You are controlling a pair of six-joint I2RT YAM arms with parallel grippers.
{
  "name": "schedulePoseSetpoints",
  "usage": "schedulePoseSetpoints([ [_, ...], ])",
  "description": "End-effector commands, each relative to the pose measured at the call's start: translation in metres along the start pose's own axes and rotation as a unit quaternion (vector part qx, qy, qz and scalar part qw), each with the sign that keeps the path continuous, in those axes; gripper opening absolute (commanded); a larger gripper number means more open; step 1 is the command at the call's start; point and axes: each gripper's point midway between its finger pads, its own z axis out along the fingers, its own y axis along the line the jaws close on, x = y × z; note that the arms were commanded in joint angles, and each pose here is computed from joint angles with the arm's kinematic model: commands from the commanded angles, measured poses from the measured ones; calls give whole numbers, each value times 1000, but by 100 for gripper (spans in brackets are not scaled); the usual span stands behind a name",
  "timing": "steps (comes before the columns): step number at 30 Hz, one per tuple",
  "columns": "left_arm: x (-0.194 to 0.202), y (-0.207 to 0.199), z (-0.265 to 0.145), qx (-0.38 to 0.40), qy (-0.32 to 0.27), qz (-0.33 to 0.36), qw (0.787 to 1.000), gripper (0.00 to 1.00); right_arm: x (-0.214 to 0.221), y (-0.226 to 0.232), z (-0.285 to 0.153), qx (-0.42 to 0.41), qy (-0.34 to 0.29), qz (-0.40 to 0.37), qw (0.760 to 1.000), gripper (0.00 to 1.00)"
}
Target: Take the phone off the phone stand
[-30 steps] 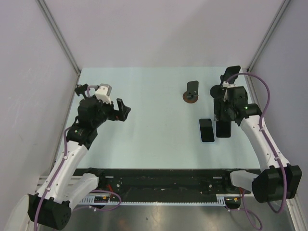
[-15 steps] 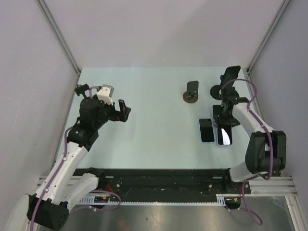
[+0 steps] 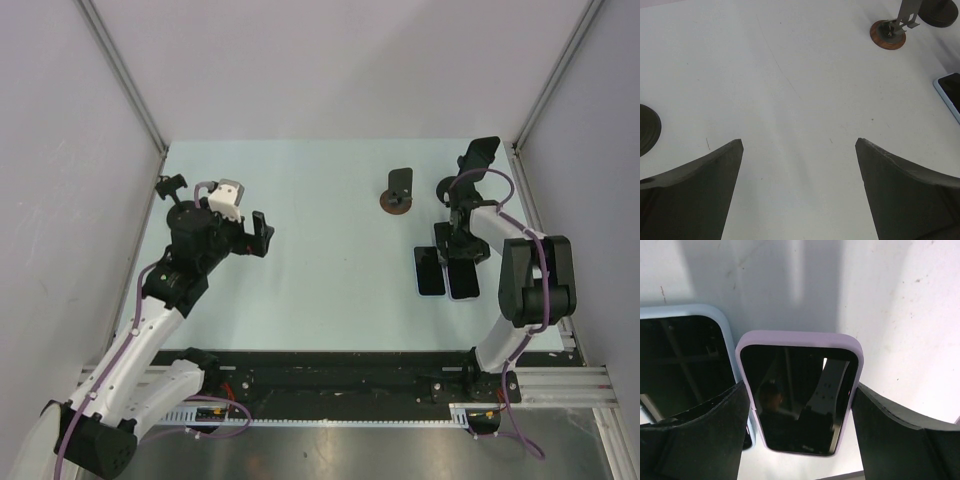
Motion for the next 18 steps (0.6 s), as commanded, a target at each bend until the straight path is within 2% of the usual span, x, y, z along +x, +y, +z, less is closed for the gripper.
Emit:
schedulePoseSetpoints([
  [1,-7,2,-4,-7,-17,24,1000,100,-34,-6,3,6,-48,-30,998,3],
  [5,-7,1,-3,-6,-17,25,1000,100,-44,0,5,-15,-68,-29,997,8],
  [11,-6,0,-3,-5,-17,27,999,100,-51,-2,5,-45,-82,-12,996,23],
  [16,-5,0,-2,-4,-14,27,1000,100,-55,-8,9,-72,-90,11,993,26],
  [18,-5,0,-2,-5,-13,27,1000,100,-54,-5,10,-87,-87,15,992,31],
])
